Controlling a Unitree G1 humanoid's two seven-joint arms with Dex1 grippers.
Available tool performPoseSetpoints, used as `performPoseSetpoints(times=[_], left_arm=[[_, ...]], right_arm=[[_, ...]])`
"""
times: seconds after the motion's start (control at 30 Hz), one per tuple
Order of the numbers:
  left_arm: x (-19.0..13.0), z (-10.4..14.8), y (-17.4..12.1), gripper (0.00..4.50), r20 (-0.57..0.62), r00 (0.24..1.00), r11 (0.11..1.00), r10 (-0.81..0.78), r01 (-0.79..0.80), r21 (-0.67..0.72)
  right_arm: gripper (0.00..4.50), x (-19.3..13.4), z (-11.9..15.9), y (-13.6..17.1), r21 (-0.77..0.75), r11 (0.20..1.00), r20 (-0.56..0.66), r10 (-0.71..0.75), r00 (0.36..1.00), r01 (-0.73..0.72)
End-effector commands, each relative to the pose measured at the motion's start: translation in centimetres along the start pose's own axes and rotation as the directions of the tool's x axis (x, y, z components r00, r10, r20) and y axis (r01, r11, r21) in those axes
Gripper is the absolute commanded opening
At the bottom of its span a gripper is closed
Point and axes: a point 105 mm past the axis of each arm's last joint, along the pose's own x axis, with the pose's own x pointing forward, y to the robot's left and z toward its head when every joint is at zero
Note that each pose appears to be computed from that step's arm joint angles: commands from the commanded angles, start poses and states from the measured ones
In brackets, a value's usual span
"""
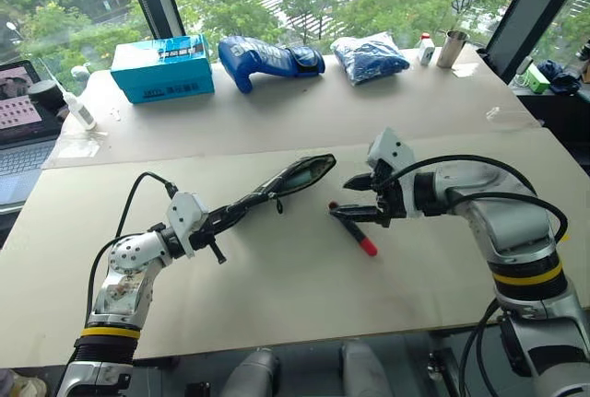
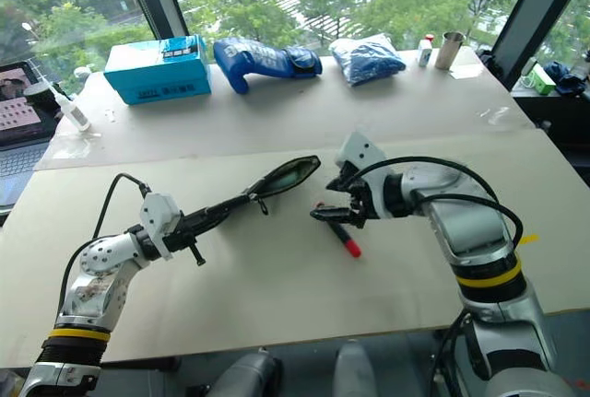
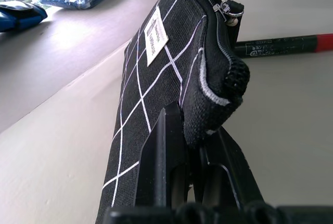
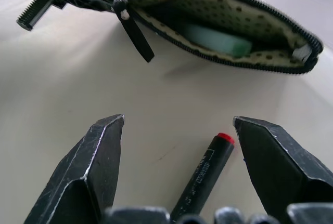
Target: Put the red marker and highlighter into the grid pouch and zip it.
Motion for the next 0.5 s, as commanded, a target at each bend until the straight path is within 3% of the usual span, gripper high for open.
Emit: performPoseSetpoints(times=[0.03, 0.2, 0.5], left_arm=[[-0.2, 0.9, 0.6, 0.00, 0.026, 1.000, 1.000, 0.017, -0.018, 0.022], [0.0, 0.8, 0.5, 0.00, 0.029, 1.000, 1.000, 0.010, -0.010, 0.017], [-0.2, 0.9, 0.5, 0.00, 0.027, 1.000, 1.000, 0.013, -0.014, 0.018]], right_arm=[[3.74, 0.5, -1.8, -0.2, 0.005, 0.996, -0.073, -0.085, 0.994, 0.085], [3.74, 1.3, -4.2, -0.3, -0.014, 0.992, -0.152, -0.124, 0.981, 0.123], [3.74, 1.9, -5.8, 0.1, 0.012, 0.992, -0.184, -0.124, 0.975, 0.128]])
